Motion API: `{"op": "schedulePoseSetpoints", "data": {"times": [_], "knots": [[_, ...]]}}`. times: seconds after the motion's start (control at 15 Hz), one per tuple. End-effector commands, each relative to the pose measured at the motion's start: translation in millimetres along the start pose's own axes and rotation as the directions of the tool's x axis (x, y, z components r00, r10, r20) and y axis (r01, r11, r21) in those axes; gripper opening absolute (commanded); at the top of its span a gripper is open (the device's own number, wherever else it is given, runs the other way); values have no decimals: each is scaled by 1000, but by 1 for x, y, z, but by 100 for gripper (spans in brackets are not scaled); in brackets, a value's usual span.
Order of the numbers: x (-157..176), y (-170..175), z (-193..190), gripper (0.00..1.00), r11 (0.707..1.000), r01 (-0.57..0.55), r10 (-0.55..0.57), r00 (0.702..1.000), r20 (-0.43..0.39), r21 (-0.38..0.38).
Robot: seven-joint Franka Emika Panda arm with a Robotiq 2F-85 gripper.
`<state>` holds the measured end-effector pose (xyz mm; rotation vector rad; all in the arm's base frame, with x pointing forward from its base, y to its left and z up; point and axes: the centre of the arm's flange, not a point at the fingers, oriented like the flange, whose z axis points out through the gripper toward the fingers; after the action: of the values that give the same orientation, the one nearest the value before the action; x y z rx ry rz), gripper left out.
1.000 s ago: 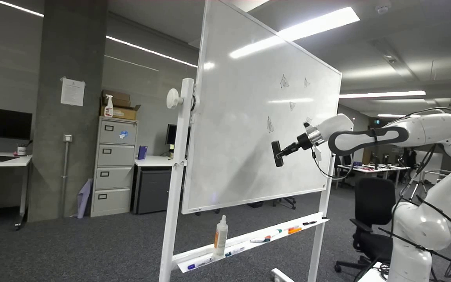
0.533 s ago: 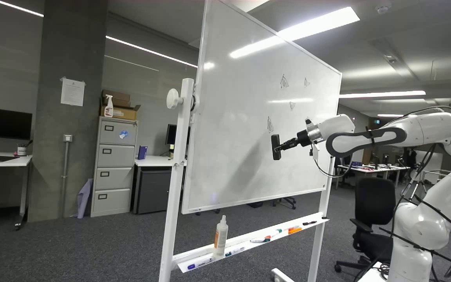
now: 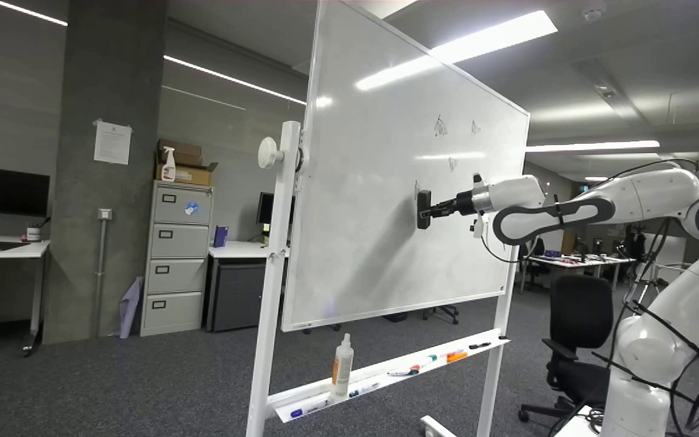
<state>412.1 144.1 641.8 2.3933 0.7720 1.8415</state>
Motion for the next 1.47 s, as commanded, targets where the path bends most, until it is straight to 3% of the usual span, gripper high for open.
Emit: {"op": "schedulePoseSetpoints", "data": {"times": [0.0, 0.73, 1.4], "knots": [[23, 1, 22, 30, 997, 32, -36, 998, -46, -73], [33, -9, 34, 30, 983, 85, -91, 995, -30, -160], [50, 38, 8, 30, 951, -26, 0, 997, -83, -307]]}}
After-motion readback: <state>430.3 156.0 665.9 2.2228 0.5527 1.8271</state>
